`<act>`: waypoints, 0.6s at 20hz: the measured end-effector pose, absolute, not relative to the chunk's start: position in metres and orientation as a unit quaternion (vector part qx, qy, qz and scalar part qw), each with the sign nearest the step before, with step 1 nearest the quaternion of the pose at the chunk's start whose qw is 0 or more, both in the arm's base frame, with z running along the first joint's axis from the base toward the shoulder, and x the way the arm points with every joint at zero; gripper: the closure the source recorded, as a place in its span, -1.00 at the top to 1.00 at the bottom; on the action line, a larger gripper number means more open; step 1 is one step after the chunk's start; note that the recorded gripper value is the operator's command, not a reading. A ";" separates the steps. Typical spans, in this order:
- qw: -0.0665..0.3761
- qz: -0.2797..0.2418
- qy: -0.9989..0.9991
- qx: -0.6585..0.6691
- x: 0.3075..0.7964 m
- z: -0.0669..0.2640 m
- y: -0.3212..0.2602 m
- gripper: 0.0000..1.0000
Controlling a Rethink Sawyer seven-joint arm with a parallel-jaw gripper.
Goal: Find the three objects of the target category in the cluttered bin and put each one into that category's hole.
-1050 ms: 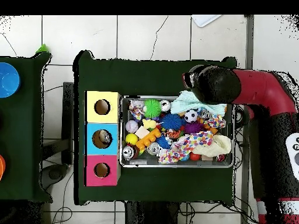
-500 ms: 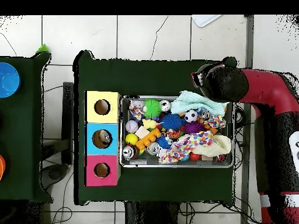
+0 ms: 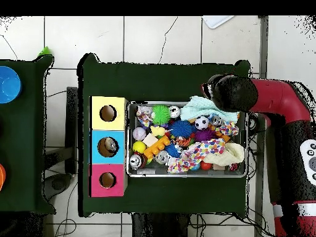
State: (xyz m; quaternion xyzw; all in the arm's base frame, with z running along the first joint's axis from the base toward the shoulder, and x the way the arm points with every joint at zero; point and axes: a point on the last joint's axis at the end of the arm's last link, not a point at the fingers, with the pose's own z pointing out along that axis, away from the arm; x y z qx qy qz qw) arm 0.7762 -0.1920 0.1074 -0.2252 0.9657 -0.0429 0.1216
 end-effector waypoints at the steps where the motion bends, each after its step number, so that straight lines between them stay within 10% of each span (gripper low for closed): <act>1: 0.116 -0.042 0.966 -0.226 0.771 0.104 -0.192 1.00; 12: 0.086 -0.053 0.966 -0.240 0.748 0.090 -0.192 1.00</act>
